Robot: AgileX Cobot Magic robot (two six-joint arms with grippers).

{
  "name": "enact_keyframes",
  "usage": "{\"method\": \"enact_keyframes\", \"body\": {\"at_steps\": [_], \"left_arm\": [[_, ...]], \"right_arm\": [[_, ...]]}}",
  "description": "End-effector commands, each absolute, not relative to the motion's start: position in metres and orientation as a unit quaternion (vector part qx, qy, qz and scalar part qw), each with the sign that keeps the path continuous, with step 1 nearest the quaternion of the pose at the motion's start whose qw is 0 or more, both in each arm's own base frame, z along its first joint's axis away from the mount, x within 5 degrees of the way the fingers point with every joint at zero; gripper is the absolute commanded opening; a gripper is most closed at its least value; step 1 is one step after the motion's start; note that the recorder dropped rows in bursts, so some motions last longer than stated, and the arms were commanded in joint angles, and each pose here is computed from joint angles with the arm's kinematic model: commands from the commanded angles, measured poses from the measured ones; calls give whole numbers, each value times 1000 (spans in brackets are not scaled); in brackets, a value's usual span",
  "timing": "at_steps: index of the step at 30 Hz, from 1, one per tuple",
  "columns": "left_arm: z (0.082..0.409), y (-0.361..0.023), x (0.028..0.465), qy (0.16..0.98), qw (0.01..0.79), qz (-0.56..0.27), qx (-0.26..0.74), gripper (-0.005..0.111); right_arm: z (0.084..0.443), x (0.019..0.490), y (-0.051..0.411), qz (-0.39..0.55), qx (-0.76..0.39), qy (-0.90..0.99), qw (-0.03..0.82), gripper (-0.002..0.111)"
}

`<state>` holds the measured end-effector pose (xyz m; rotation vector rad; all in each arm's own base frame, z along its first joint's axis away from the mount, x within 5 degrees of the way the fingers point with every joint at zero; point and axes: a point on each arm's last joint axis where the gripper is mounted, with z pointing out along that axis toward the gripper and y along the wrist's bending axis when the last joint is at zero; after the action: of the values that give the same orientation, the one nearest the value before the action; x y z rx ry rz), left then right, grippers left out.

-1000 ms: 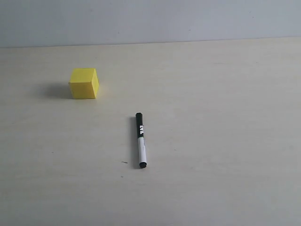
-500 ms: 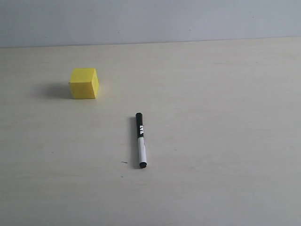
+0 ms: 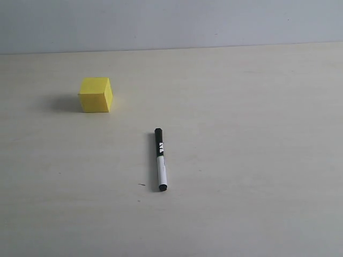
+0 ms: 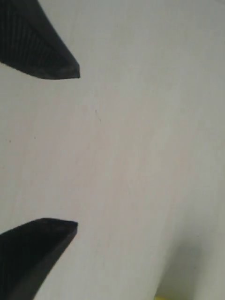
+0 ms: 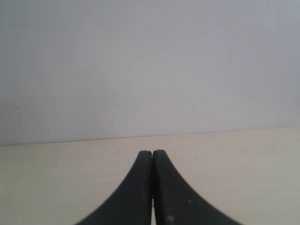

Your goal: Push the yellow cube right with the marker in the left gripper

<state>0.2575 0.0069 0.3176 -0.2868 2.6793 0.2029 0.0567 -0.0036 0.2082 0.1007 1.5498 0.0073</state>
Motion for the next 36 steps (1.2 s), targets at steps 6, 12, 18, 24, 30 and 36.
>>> {"method": "enact_keyframes", "body": {"at_steps": [6, 12, 18, 24, 30, 36], "left_arm": [[287, -38, 281, 973, 142, -136, -120, 78], [250, -111, 292, 980, 23, -188, -57, 78], [246, -174, 299, 979, 14, -202, 10, 78], [244, -217, 306, 969, 78, -211, 99, 78], [216, -242, 303, 969, 50, -220, 104, 78], [202, -249, 312, 963, 78, -226, 123, 78]], "right_arm": [[207, 56, -4, 0, 45, 698, 715, 0], [207, 56, -4, 0, 45, 698, 715, 0], [207, 56, -4, 0, 45, 698, 715, 0], [207, 56, -4, 0, 45, 698, 715, 0], [207, 56, -4, 0, 45, 698, 715, 0], [207, 56, -4, 0, 45, 698, 715, 0]]}}
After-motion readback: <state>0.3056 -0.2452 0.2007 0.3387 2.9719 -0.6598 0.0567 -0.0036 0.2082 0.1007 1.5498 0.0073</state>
